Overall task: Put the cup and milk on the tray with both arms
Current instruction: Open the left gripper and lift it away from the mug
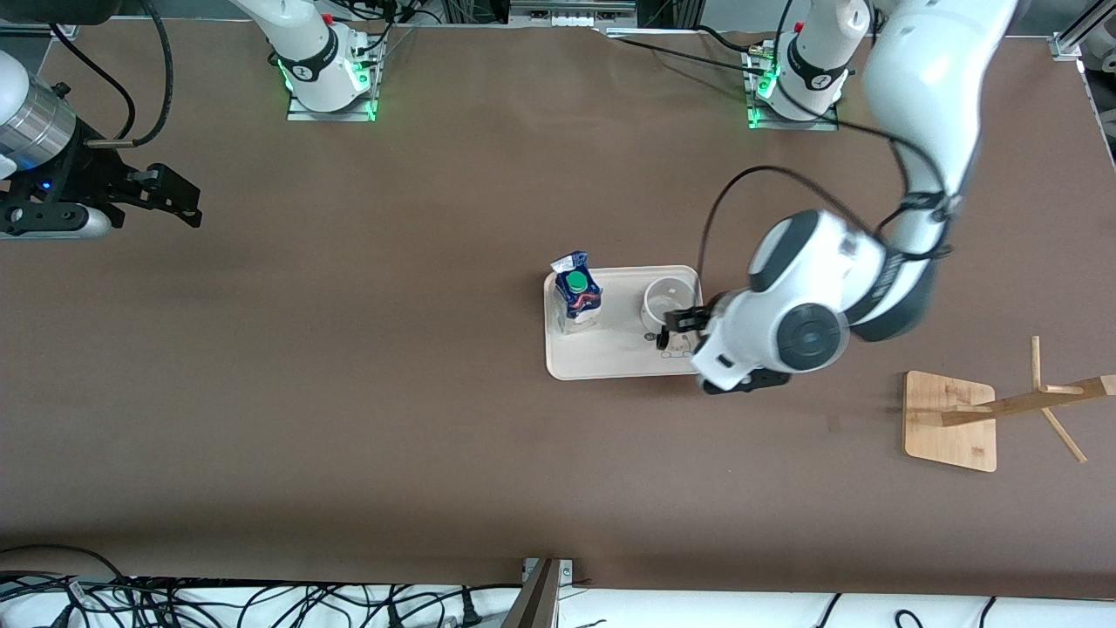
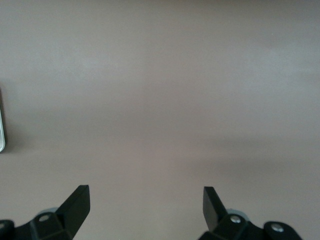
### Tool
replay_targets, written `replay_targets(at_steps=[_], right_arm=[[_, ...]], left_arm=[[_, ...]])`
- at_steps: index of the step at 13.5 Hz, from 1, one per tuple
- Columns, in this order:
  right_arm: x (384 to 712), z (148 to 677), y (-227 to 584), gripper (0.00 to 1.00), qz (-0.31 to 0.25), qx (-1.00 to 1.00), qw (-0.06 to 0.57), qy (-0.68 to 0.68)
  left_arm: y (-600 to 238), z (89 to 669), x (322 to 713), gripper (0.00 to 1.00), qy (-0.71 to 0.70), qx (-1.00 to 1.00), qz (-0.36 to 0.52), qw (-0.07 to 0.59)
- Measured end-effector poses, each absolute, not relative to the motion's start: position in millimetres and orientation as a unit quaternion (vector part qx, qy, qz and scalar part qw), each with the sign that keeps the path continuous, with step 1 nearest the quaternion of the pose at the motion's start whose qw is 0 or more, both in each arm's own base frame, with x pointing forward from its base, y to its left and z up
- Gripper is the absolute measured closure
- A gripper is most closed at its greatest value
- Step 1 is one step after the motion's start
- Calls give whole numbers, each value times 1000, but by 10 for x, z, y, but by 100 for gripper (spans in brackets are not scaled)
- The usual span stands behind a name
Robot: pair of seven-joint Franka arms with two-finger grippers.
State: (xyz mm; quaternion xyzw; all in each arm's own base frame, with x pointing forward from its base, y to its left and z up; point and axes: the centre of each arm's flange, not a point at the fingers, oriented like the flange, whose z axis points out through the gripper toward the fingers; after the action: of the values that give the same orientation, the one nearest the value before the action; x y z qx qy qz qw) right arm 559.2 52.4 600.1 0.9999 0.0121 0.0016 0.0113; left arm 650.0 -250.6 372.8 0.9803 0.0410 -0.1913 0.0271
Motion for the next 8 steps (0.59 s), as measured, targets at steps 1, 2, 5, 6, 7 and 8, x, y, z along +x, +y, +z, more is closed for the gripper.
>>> replay_targets(at_steps=[1,2,5,6,7,8], right_arm=[[5593,6001,524,0,2,1000,11,12],[5593,6001,524,0,2,1000,11,12],[5593,6000,523,0,1,1000,11,12],[5594,6000,523,0,1,1000,11,12],[5594,6000,523,0,1,1000,11,12],[5594,6001,523,0,1,1000,11,12]], left_arm=[[-2375,3941,6504,0,12,984,-177,20],[-2249,4137,6519,0,-20,987,-157,9],[-1833,4785,6545,0,-115,989,-95,-17],[-1642,5012,6541,0,-144,986,-79,-18],[-1442,5215,6532,0,-164,984,-65,-18],[-1232,5398,6515,0,-173,983,-53,-20]])
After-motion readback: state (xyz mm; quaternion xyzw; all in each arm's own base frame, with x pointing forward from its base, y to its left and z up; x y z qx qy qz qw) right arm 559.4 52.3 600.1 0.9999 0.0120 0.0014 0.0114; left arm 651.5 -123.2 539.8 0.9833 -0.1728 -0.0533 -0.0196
